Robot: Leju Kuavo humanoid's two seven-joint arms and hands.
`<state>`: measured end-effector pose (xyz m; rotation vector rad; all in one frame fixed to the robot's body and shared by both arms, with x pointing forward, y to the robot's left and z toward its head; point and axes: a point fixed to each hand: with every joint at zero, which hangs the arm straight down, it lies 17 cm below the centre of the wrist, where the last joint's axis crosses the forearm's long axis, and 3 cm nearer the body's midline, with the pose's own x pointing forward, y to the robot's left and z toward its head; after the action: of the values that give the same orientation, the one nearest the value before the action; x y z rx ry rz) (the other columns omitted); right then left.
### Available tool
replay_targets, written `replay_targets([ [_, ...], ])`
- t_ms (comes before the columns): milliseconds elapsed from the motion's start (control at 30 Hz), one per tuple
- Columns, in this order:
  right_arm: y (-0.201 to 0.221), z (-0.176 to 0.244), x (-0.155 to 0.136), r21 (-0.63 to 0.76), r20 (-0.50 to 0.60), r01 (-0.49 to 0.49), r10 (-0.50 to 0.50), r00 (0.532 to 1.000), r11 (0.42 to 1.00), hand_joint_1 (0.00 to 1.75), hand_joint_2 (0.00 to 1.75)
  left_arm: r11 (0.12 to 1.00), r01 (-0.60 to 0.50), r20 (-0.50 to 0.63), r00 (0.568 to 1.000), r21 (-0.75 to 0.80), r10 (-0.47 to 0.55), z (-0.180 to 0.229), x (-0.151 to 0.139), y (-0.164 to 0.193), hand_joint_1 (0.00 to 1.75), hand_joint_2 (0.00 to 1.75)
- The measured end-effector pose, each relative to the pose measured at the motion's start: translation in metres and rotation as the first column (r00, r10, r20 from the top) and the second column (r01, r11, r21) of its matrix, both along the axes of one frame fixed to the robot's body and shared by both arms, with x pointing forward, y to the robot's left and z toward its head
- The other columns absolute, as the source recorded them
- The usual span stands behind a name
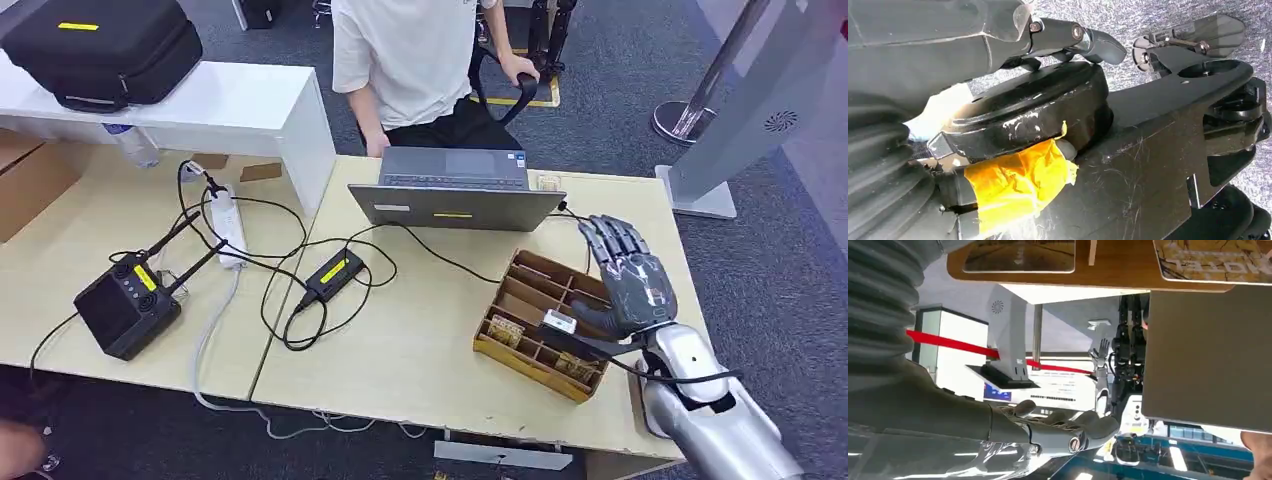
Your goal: Pass the card to the sensor for recognition and then transmit it.
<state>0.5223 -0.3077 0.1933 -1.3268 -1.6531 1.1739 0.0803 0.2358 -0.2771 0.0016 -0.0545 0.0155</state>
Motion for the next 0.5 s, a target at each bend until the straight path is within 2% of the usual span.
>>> replay_targets([
  [500, -0.0077, -0.0055, 0.0007, -0.001, -0.009, 0.019, -0.019, 1.0, 1.0, 0.0, 1.75, 1.0, -0.005, -0.001, 1.0, 0.0, 0.005, 0.0, -0.0002, 0.0002, 0.0, 1.75],
])
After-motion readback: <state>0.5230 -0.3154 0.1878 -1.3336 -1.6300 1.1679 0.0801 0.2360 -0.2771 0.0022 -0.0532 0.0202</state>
